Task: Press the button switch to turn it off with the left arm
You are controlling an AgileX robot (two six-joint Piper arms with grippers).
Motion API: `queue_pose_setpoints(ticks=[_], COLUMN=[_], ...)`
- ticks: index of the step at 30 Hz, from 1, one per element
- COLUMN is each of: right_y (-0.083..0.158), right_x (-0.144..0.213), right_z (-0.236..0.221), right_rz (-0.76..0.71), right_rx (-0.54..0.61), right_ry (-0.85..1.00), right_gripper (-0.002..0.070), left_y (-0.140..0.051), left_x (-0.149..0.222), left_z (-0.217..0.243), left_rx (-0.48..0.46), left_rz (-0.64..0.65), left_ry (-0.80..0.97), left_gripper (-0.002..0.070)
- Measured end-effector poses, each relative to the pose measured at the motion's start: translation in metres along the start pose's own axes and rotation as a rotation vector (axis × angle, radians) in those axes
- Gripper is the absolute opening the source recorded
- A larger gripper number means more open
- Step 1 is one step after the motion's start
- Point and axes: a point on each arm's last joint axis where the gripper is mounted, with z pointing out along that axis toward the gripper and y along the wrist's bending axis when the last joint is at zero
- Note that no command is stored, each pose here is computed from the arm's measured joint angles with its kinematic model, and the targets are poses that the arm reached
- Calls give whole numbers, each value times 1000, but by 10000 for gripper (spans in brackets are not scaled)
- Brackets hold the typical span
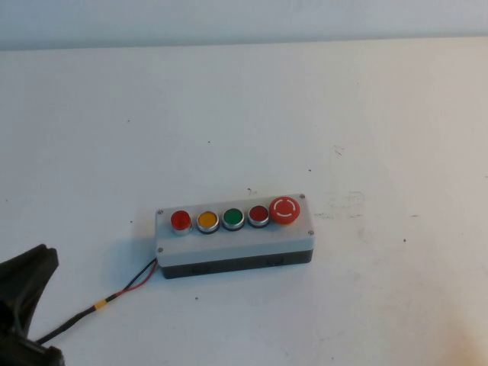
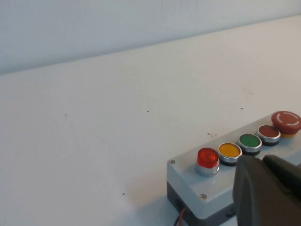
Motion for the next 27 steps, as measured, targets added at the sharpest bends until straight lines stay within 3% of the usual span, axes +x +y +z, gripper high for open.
queue_pose_setpoints(ticks=[10,15,21,27], right_y=[0,0,0,0], right_x=[0,0,0,0], right_z=[0,0,0,0], right_rz=[0,0,0,0], right_rx=[0,0,0,0], right_ry=[0,0,0,0], right_gripper=[-16,-16,-16,-16], left_y=[4,5,6,4], left_x=[47,62,78,103], left_z=[-6,-16,-23,-20], left_rx=[-139,-197,-269,-258], left_rz=[47,57,2,-57], left_ry=[-311,-373,-253,5], left_gripper=[-4,-4,-4,-4])
